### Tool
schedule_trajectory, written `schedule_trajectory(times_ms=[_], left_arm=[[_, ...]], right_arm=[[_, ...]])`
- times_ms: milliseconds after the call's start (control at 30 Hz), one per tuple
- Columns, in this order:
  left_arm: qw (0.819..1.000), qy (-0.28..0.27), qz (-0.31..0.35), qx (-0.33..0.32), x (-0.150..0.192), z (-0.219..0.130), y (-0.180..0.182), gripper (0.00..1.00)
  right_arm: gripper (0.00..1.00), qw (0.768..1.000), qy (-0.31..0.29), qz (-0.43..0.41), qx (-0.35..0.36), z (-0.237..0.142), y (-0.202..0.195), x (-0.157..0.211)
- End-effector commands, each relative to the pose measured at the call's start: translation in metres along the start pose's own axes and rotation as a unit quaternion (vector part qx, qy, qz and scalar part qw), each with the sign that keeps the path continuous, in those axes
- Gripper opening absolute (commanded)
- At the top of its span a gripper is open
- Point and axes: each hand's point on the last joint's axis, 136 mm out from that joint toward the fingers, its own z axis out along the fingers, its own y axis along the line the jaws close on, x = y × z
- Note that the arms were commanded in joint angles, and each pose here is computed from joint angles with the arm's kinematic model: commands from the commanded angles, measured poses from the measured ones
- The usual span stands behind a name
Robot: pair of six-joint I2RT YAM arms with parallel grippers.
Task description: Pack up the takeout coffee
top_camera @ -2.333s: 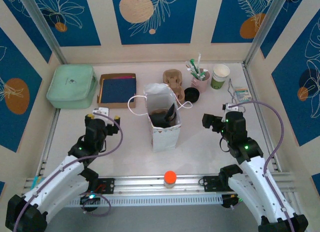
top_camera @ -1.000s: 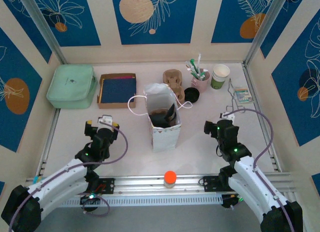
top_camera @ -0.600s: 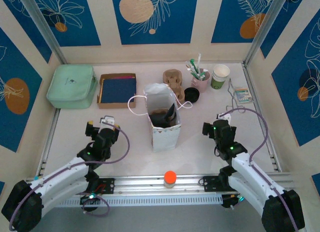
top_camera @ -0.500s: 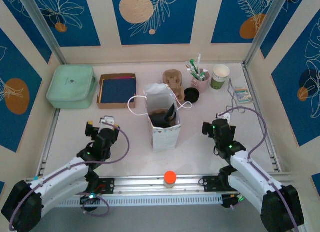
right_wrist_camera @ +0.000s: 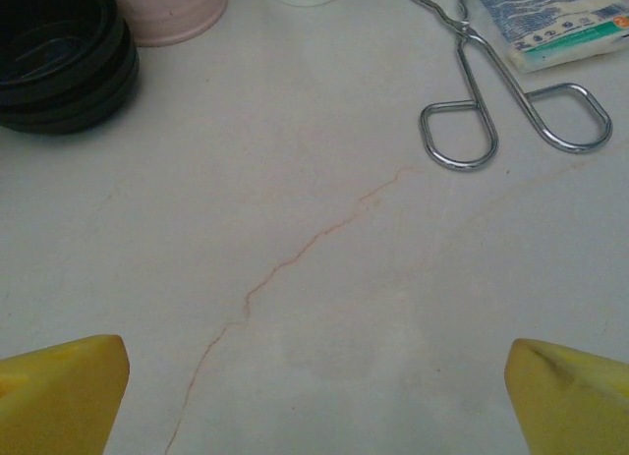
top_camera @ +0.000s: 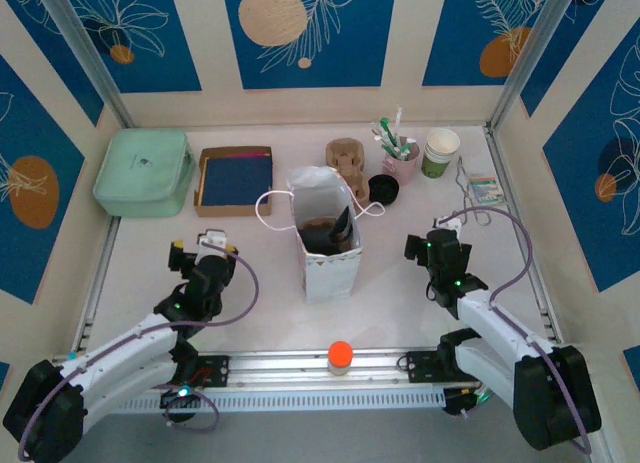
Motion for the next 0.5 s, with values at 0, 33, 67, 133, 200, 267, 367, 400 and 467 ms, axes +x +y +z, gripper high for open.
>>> schedule_trajectory(times_ms=[0,33,67,133,200,267,367,400,467], left_arm=[[1.0,-0.009,-0.009,-0.013,-0.002,0.0,0.004,0.99],[1.0,-0.01,-0.01,-0.014,-0.002,0.001,0.004,0.99],[1.0,-0.011,-0.012,-0.016,-0.003,0.001,0.004,0.99],[1.0,-0.013,-0.014,-0.016,-0.003,0.002,0.005,0.99],[1.0,-0.014,-0.017,-0.016,-0.004,0.004,0.005,0.99],[1.0,-0.013,-0.019,-0.016,-0.004,0.005,0.005,0.99],[1.0,-0.013,-0.023,-0.016,-0.005,0.009,0.005,0.99],[1.0,-0.012,-0.024,-0.016,-0.005,0.01,0.004,0.99],[0.999,-0.011,-0.026,-0.017,-0.005,0.013,0.004,0.99]], right_arm=[[0.99,0.999,-0.029,0.013,-0.009,0.001,0.005,-0.023],[0.99,0.999,-0.029,0.014,-0.009,0.001,0.005,-0.023],[0.99,0.999,-0.027,0.015,-0.008,0.002,0.004,-0.023],[1.0,0.999,-0.027,0.016,-0.009,0.003,0.004,-0.024],[1.0,0.999,-0.027,0.018,-0.008,0.005,0.003,-0.025],[1.0,0.999,-0.027,0.018,-0.007,0.005,0.003,-0.025],[1.0,0.999,-0.031,0.02,-0.008,0.006,0.003,-0.027],[1.0,0.999,-0.031,0.02,-0.009,0.006,0.003,-0.027],[1.0,0.999,-0.032,0.021,-0.009,0.007,0.003,-0.028]])
